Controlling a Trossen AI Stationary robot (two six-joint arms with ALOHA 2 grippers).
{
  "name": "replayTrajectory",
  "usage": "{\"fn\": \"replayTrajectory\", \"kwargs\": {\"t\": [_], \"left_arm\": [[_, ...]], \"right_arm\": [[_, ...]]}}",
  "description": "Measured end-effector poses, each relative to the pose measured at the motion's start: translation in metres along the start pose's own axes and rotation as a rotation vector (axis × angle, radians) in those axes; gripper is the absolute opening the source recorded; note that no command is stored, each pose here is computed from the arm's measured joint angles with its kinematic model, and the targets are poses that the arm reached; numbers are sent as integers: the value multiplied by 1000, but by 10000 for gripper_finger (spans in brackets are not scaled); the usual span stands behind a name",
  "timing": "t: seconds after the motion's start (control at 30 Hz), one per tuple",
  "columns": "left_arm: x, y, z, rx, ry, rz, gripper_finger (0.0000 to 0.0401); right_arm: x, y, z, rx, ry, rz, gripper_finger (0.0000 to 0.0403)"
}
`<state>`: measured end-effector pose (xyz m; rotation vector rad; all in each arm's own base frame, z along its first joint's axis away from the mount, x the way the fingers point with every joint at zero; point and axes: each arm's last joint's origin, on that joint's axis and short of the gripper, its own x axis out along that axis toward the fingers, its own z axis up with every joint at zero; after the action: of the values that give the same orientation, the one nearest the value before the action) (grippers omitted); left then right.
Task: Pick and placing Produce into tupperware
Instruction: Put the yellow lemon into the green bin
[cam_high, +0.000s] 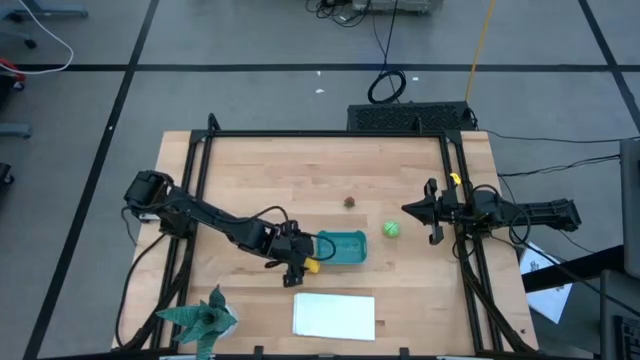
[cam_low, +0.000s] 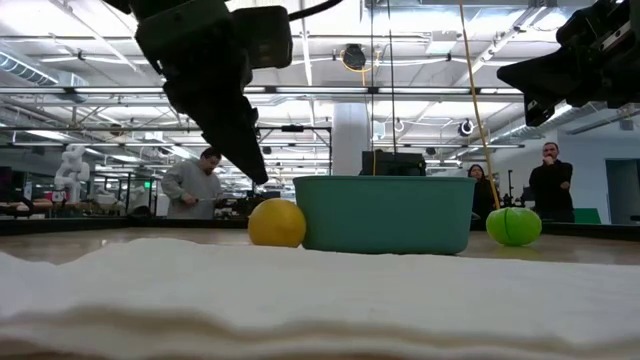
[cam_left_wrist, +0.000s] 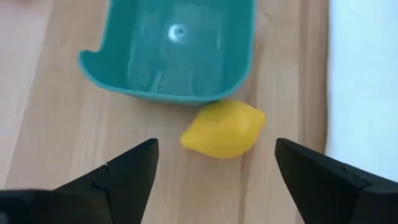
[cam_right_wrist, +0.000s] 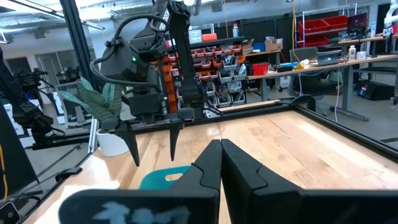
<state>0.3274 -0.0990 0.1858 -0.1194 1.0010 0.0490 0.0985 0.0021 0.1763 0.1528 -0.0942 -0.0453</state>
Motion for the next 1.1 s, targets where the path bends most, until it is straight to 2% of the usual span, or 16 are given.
{"fn": "replayTrajectory", "kwargs": {"t": [0.2, 0.37, 0.5, 1.1], "left_arm": [[0, -5, 5, -66, -63, -20, 329], [3, -9, 5, -63, -92, -12, 329], [10, -9, 1, -56, -71, 25, 329], [25, -9, -3, -31, -51, 50, 329]], "right_arm": [[0, 0, 0, 0, 0, 0, 0], [0, 0, 0, 11, 0, 0, 0], [0, 0, 0, 11, 0, 1, 0], [0, 0, 0, 22, 0, 1, 0]]}}
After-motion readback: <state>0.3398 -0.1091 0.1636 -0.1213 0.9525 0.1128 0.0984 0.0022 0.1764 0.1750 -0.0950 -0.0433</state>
